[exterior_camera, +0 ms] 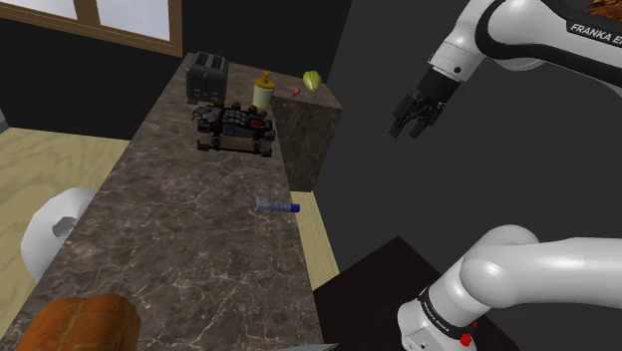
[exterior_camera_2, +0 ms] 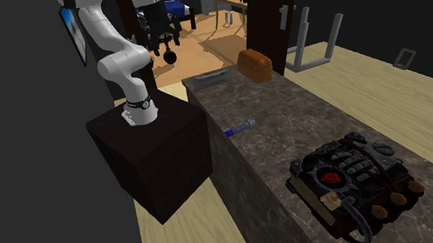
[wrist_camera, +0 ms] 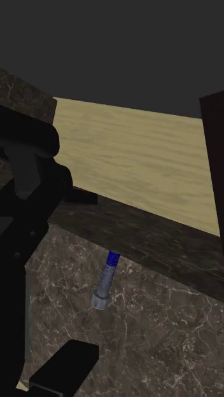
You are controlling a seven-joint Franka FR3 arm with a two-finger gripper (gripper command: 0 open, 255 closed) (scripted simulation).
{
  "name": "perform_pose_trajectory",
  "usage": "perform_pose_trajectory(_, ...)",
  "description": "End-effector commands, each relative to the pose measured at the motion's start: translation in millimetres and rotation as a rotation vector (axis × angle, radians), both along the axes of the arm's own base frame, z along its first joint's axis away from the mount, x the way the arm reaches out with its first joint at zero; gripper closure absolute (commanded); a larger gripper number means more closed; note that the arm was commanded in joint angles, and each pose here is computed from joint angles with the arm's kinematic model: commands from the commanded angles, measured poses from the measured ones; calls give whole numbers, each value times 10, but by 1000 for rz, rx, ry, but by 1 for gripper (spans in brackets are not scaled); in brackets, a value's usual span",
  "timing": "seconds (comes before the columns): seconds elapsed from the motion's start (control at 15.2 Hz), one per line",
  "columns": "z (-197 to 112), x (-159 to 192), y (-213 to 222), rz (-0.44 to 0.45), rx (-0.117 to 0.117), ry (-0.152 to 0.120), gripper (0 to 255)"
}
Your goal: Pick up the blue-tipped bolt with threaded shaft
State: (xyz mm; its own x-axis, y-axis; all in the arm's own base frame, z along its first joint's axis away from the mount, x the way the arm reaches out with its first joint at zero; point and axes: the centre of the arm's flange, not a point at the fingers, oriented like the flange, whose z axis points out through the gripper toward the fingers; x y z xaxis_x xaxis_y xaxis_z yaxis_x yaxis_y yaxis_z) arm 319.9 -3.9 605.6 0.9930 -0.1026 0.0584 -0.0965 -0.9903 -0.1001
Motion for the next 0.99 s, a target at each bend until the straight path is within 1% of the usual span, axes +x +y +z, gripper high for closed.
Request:
perform_pose_trajectory(0.0, 0, 0, 0, 0, 0, 0, 0)
perform_pose_trajectory(0.92, -1284, 1033, 902, -25, -28, 17, 0)
